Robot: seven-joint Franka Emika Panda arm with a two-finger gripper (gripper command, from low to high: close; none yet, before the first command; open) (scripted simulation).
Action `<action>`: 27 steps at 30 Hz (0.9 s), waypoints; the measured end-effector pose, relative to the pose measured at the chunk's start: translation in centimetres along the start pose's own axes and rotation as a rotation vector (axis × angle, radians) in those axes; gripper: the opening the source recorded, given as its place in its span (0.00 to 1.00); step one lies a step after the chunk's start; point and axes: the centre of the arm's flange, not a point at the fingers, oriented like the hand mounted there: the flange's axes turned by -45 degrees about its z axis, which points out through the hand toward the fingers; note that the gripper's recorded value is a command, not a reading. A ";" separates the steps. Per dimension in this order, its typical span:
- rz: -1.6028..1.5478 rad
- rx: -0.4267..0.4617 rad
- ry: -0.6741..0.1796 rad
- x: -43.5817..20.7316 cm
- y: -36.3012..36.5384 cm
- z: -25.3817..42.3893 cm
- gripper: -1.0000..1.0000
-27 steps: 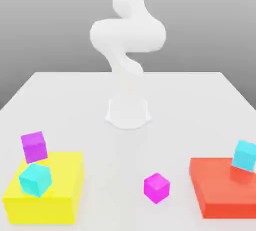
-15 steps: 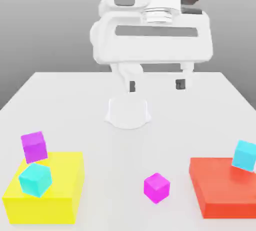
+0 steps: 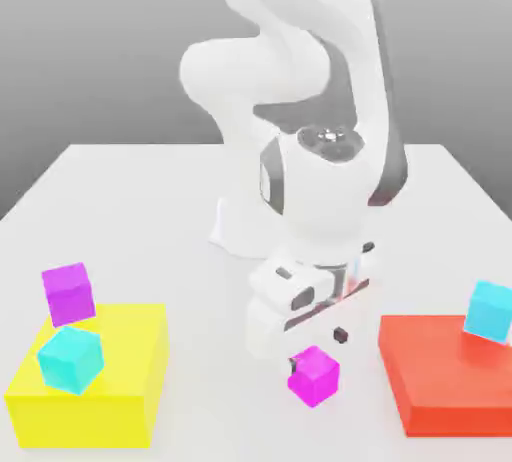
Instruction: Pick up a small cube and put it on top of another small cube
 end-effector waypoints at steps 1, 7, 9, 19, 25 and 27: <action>0.000 0.000 0.000 -0.1 0.0 0.8 0.00; 0.000 0.000 -0.001 -0.1 -0.1 1.2 0.00; -0.001 0.001 -0.001 0.0 0.0 0.3 0.00; -0.381 0.010 0.005 6.8 -10.6 -9.8 0.00; -0.775 0.001 -0.001 10.2 -23.3 -14.6 0.00; -0.785 -0.001 -0.001 10.3 -23.6 -12.4 0.00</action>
